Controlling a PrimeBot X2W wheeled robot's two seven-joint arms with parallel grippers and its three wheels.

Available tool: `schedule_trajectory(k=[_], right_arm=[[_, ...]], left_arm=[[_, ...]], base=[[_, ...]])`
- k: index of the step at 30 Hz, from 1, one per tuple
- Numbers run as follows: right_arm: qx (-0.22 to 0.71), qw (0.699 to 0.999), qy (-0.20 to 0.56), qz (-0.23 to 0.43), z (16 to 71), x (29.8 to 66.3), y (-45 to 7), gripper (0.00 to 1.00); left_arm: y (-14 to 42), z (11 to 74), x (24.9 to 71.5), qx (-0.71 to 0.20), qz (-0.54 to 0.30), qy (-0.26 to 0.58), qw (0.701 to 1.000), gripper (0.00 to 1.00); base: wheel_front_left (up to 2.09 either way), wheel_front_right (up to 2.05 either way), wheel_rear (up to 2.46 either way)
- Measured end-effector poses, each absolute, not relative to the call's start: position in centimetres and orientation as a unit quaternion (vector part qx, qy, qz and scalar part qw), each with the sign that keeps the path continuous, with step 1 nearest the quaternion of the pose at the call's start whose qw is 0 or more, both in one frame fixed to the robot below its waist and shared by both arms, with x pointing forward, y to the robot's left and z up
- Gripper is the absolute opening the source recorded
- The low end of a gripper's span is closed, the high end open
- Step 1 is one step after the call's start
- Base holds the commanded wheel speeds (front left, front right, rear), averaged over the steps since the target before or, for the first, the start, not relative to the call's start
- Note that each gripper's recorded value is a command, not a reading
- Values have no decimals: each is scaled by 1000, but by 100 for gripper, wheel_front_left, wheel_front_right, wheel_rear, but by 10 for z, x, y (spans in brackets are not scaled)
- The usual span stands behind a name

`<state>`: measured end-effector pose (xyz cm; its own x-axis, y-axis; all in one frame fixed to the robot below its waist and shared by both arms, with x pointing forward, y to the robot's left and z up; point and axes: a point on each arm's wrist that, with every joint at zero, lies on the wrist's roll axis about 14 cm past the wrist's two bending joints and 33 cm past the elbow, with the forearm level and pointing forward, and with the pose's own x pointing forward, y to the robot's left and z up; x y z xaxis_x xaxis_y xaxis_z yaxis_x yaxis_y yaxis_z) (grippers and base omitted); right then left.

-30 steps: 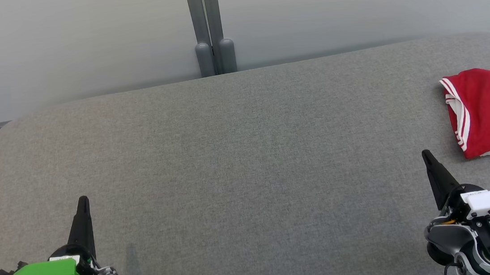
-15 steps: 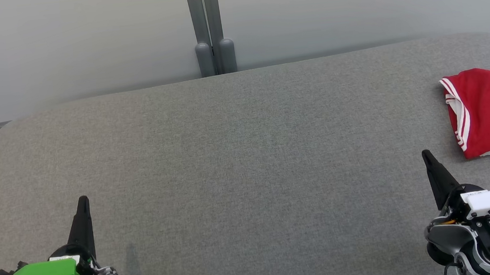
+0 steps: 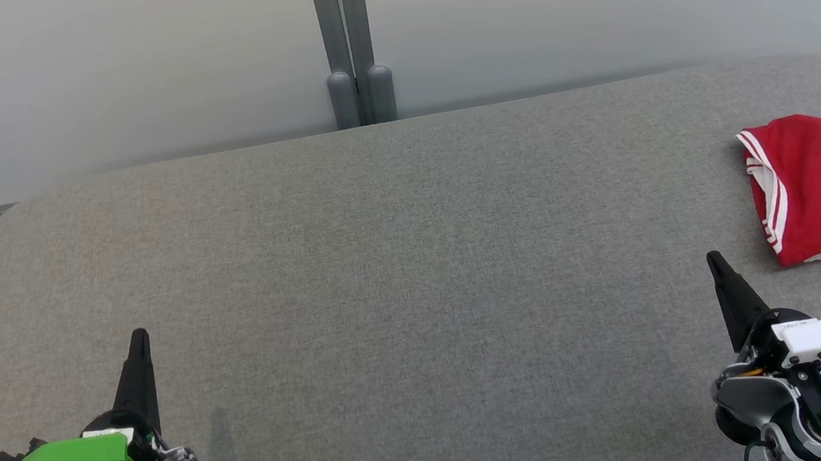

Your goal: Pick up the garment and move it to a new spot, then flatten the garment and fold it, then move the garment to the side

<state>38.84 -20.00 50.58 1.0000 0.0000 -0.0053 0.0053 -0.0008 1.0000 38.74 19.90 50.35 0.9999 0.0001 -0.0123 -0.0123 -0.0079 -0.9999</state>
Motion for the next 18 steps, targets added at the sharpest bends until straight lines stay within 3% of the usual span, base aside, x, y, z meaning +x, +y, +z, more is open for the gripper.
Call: schedule_trajectory(k=[18], right_arm=[[707,707,2,-2,506,388,-200,0]], left_arm=[[199,504,387,-710,4,4,704,0]], base=[[0,0,0]])
